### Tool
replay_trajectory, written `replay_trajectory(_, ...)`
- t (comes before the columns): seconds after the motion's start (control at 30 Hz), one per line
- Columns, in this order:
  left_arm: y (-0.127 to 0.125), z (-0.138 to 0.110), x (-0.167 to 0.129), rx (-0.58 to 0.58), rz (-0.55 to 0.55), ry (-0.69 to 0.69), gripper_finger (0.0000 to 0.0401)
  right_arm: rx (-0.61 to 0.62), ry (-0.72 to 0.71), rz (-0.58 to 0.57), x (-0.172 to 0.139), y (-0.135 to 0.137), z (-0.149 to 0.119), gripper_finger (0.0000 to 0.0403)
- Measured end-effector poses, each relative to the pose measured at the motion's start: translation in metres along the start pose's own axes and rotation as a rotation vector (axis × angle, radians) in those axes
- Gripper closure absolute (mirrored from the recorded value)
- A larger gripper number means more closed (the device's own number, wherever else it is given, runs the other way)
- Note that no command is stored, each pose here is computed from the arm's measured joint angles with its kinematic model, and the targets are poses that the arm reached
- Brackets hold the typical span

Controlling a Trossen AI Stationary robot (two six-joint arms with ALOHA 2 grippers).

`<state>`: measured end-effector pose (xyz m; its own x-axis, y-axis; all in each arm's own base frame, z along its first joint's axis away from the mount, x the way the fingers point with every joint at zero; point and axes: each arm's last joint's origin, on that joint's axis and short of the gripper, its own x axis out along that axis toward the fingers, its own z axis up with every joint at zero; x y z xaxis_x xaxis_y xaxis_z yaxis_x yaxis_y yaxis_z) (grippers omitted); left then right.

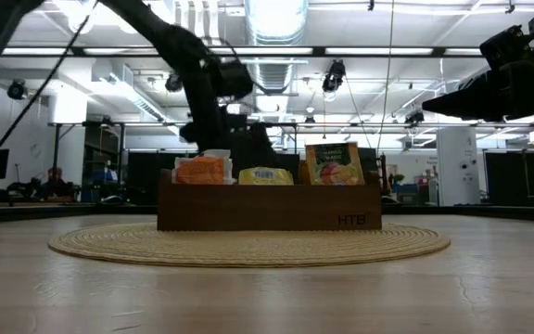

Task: Pick & Place Tea
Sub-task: Put the yellow tea bag into the wooden organizer

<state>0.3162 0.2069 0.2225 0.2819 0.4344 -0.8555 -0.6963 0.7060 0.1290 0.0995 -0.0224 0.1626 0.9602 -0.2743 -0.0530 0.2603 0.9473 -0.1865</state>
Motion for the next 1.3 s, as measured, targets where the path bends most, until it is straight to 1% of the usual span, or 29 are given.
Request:
replay_trajectory(0.1, -0.011, -0.004, -0.024, 0.074, 0.023, -0.042, 0.0399, 0.000, 0.000, 0.000, 0.000, 0.000, 0.000, 0.0394)
replay_trajectory(0.2, -0.025, -0.012, -0.042, 0.177, 0.050, -0.074, 0.0399, 0.000, 0.000, 0.000, 0.000, 0.000, 0.000, 0.0394)
replay_trajectory(0.33, -0.044, -0.023, -0.065, 0.277, 0.115, -0.113, 0.0399, 0.000, 0.000, 0.000, 0.000, 0.000, 0.000, 0.0394)
replay_trajectory(0.47, -0.064, -0.032, -0.078, 0.377, 0.207, -0.134, 0.0399, 0.000, 0.000, 0.000, 0.000, 0.000, 0.000, 0.0394)
replay_trajectory(0.7, -0.105, -0.049, -0.096, 0.563, 0.268, -0.203, 0.0400, 0.000, 0.000, 0.000, 0.000, 0.000, 0.000, 0.0394)
replay_trajectory(0.97, -0.148, -0.075, -0.121, 0.677, 0.308, -0.316, 0.0400, 0.000, 0.000, 0.000, 0.000, 0.000, 0.000, 0.0394)
replay_trajectory(1.1, -0.167, -0.087, -0.134, 0.707, 0.314, -0.383, 0.0400, 0.000, 0.000, 0.000, 0.000, 0.000, 0.000, 0.0394)
replay_trajectory(1.3, -0.192, -0.101, -0.146, 0.728, 0.269, -0.473, 0.0400, 0.000, 0.000, 0.000, 0.000, 0.000, 0.000, 0.0394)
